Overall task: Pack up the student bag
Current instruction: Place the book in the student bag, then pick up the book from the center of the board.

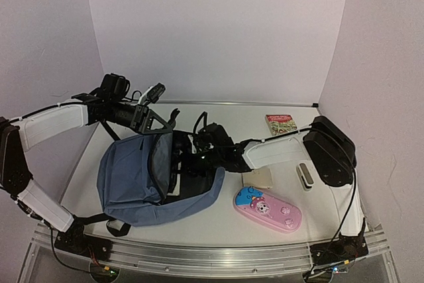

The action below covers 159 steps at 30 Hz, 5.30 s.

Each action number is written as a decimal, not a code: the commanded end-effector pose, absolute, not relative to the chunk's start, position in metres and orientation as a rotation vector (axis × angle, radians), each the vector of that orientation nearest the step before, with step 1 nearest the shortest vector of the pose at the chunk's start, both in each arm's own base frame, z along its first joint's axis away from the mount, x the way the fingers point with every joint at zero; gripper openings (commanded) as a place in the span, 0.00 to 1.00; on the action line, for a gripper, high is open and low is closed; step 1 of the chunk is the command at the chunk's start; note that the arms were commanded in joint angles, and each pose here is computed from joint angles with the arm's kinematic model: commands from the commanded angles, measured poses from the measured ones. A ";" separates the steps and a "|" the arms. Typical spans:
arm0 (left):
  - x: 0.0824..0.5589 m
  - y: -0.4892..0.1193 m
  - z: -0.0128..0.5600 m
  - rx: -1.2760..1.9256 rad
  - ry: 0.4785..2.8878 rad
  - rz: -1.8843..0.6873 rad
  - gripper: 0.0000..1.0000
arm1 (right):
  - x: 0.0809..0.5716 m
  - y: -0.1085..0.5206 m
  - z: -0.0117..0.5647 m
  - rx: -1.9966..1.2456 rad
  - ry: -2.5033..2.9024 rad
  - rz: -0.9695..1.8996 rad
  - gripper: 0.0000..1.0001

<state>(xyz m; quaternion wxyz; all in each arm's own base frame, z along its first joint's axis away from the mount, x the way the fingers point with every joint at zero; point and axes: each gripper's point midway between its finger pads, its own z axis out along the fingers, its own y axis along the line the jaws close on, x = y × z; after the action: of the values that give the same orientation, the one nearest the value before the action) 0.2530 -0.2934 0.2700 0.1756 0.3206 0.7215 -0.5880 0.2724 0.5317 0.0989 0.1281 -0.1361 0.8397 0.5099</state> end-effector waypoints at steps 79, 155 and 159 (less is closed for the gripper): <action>0.270 -0.182 0.132 -0.355 2.407 -1.109 0.00 | 0.344 0.344 0.135 -0.071 2.385 0.355 0.68; 0.331 -0.058 0.225 -0.103 2.251 -0.581 0.87 | 0.491 0.138 0.007 0.022 2.725 0.019 0.00; 0.326 -0.077 0.222 -0.113 2.272 -0.721 0.78 | 0.485 0.156 0.030 0.046 2.688 0.211 0.00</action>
<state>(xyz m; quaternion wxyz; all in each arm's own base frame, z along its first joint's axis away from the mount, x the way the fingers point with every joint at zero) 0.3281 -0.0535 0.2094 0.3683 -0.0588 0.9018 -0.2183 0.5123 0.1283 0.0311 0.2581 0.0119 0.9658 -0.0194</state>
